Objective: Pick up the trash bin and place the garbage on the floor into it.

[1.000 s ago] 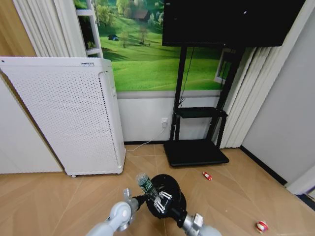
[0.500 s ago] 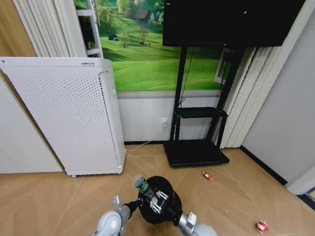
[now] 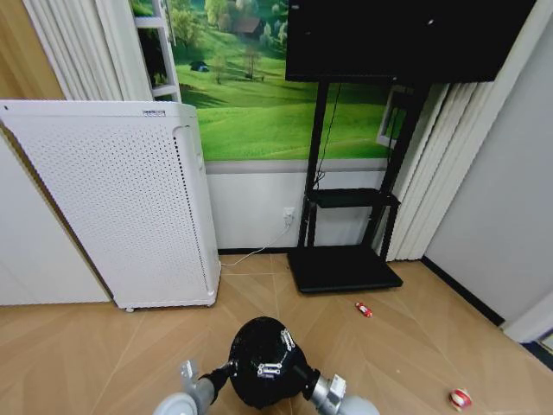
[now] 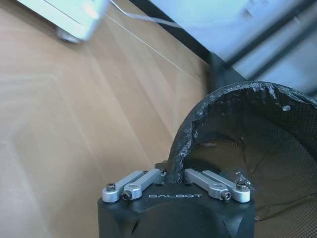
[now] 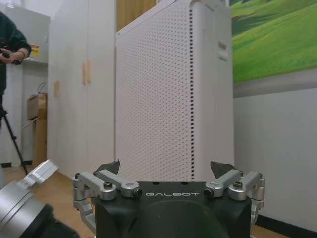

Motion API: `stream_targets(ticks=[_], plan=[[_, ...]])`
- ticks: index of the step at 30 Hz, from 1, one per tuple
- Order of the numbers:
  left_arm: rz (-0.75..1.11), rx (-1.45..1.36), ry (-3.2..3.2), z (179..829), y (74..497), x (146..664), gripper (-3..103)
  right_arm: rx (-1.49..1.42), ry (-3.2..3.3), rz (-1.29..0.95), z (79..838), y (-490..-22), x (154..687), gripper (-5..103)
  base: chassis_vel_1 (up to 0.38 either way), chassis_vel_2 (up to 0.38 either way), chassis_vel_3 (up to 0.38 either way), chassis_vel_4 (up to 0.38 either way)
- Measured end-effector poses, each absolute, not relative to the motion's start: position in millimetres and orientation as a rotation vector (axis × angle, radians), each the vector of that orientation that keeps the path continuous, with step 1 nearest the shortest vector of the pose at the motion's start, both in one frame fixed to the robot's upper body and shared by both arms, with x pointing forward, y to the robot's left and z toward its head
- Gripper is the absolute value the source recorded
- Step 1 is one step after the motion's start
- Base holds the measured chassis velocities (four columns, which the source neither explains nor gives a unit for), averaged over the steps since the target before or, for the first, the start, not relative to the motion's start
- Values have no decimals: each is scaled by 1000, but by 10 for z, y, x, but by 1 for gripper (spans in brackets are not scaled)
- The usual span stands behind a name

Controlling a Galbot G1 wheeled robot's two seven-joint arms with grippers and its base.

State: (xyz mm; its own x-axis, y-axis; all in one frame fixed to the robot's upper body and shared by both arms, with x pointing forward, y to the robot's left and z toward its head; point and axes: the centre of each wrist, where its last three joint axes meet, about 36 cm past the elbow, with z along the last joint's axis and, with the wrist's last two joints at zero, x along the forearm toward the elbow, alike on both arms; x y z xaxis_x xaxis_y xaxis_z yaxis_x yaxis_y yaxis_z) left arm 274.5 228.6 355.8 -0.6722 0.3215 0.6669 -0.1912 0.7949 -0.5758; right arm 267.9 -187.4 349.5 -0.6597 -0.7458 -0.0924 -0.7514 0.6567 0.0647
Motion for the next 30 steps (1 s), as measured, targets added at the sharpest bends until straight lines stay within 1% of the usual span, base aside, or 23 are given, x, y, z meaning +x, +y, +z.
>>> stream_targets(ticks=[3, 4, 7, 8, 9, 10, 12, 13, 14, 15, 17, 20, 22, 30], plan=[[819, 52, -2203, 3694, 2436, 2773, 2, -1057, 2870, 245, 3739, -1949, 2687, 100, 0, 0, 0, 0], [819, 52, -2203, 3694, 2436, 2773, 2, -1057, 2870, 245, 3739, -1949, 2687, 100, 0, 0, 0, 0], [832, 202, -2253, 3820, 2683, 2828, 2, -791, 2967, 379, 3912, -2029, 2813, 100, 0, 0, 0, 0], [832, 202, -2253, 3820, 2683, 2828, 2, -791, 2967, 379, 3912, -2029, 2813, 100, 0, 0, 0, 0], [837, 254, -2268, 3865, 2779, 2853, 2, -670, 3030, 401, 3944, -2066, 2871, 100, 0, 0, 0, 0], [845, 316, -2285, 3925, 2898, 2875, 2, -538, 3111, 424, 3941, -2106, 2935, 103, 0, 0, 0, 0], [849, 342, -2291, 3952, 2948, 2881, 2, -492, 3140, 427, 3923, -2126, 2962, 103, 0, 0, 0, 0], [852, 372, -2300, 3984, 3009, 2888, 2, -443, 3169, 425, 3890, -2150, 2989, 101, 0, 0, 0, 0], [853, 453, -2328, 4072, 3194, 2902, 2, -341, 3228, 399, 3758, -2237, 3044, 100, 0, 0, 0, 0], [853, 453, -2328, 4072, 3194, 2902, 2, -341, 3228, 399, 3758, -2237, 3044, 100, 0, 0, 0, 0], [846, 531, -2340, 4145, 3374, 2886, 2, -294, 3250, 386, 3715, -2282, 3025, 100, 0, 0, 0, 0], [839, 568, -2337, 4160, 3468, 2841, 2, -298, 3247, 390, 3739, -2269, 2988, 100, 0, 0, 0, 0], [810, 617, -2330, 4114, 3620, 2710, 2, -305, 3228, 381, 3750, -2200, 2917, 100, 0, 0, 0, 0], [706, 608, -2348, 3943, 3778, 2423, 2, -298, 3297, 404, 3879, -2151, 2750, 100, 0, 0, 0, 0]])
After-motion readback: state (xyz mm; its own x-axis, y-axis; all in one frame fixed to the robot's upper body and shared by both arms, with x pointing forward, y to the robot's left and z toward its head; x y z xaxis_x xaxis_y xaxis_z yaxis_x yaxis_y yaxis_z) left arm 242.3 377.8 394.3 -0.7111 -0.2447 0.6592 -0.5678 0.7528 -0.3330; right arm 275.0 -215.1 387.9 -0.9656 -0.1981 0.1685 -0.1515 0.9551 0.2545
